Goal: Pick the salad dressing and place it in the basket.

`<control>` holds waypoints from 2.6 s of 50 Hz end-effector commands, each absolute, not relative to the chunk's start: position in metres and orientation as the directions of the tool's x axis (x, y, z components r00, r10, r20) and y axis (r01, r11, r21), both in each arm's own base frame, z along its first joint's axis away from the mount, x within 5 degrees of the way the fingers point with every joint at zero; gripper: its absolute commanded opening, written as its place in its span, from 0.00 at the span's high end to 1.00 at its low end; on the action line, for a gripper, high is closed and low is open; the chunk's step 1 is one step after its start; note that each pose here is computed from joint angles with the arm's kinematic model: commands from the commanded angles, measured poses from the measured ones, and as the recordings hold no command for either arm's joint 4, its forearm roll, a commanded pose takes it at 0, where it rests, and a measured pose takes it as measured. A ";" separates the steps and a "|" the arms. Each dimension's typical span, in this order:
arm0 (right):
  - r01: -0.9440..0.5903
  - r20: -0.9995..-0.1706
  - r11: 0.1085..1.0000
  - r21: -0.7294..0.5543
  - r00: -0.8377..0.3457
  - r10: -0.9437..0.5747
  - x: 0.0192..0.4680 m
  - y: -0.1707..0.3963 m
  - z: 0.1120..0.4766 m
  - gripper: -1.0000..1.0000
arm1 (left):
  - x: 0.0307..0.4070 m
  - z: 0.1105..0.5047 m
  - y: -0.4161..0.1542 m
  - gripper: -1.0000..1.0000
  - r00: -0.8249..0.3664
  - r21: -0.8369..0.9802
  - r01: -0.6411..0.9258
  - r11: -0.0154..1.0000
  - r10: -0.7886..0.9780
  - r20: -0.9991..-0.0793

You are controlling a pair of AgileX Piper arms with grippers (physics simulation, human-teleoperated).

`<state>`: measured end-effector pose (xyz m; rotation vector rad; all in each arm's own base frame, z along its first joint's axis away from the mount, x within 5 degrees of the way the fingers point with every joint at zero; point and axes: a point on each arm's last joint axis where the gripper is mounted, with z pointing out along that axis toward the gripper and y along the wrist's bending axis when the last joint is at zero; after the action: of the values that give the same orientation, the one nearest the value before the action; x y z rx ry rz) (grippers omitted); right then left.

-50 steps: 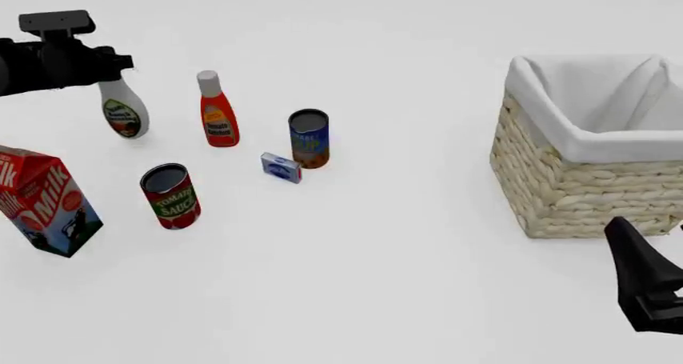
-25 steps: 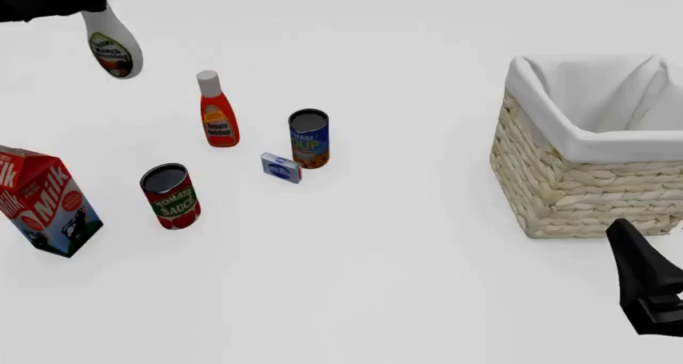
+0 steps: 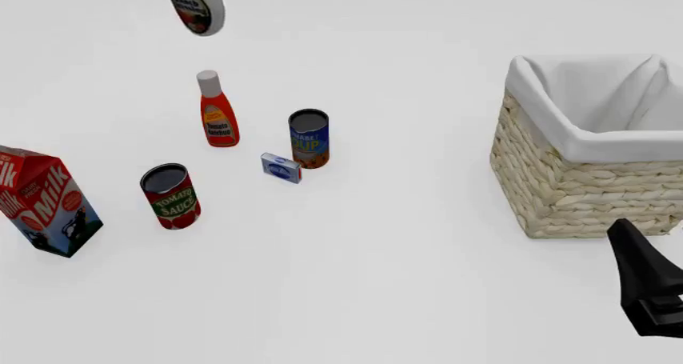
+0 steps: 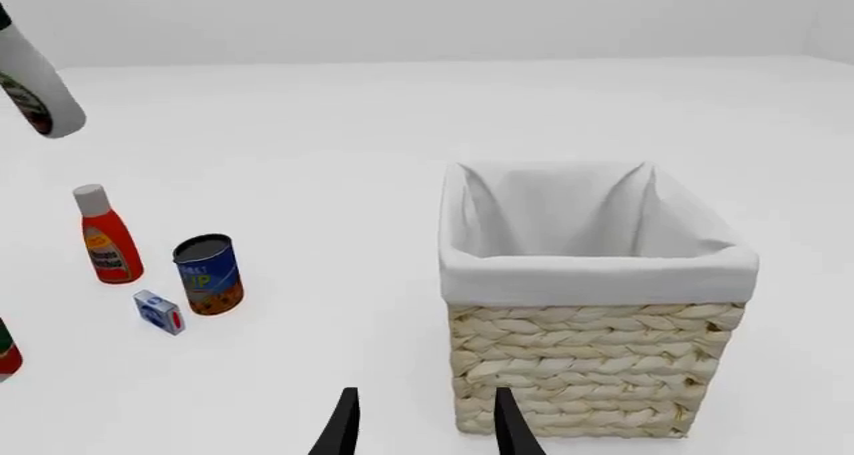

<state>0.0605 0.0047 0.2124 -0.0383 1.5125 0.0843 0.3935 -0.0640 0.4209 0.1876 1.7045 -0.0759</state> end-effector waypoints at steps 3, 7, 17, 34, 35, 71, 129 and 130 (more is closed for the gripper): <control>-0.079 -0.998 0.996 0.027 0.057 0.032 0.061 0.005 0.213 0.00 | 0.349 0.426 -0.132 1.00 -0.084 0.086 0.363 0.928 0.125 -0.989; -0.082 -0.998 0.996 0.028 0.056 0.033 0.061 0.005 0.213 0.00 | 0.339 0.420 -0.150 1.00 -0.077 0.101 0.414 0.905 0.146 -0.986; -0.085 -0.998 0.996 0.027 0.053 0.032 0.060 0.005 0.212 0.00 | 0.314 0.402 -0.187 1.00 -0.085 0.099 0.524 0.846 0.167 -0.982; -0.084 -0.998 0.996 0.030 0.059 0.035 0.059 0.005 0.212 0.00 | 0.290 0.384 -0.216 1.00 -0.086 0.103 0.609 0.786 0.195 -0.977; -0.085 -0.998 0.996 0.028 0.061 0.033 0.059 0.005 0.212 0.00 | 0.290 0.383 -0.216 1.00 -0.087 0.101 0.610 0.786 0.194 -0.977; -0.321 -0.984 0.930 -0.180 0.066 -0.167 0.091 0.032 0.311 0.00 | 0.285 0.371 -0.226 1.00 -0.099 0.096 0.634 0.767 0.204 -0.974; -0.537 -0.957 0.796 -0.280 0.218 -0.190 0.162 0.114 0.338 0.00 | 0.258 0.380 -0.239 1.00 -0.104 0.063 0.688 0.723 0.184 -0.977; -0.540 -0.957 0.794 -0.280 0.218 -0.189 0.162 0.115 0.338 0.00 | 0.258 0.380 -0.239 1.00 -0.104 0.062 0.688 0.723 0.184 -0.977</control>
<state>0.1536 0.1062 0.3378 -0.6531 1.3721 0.2569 0.2639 -0.2388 0.3739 0.7026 1.6750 -0.4830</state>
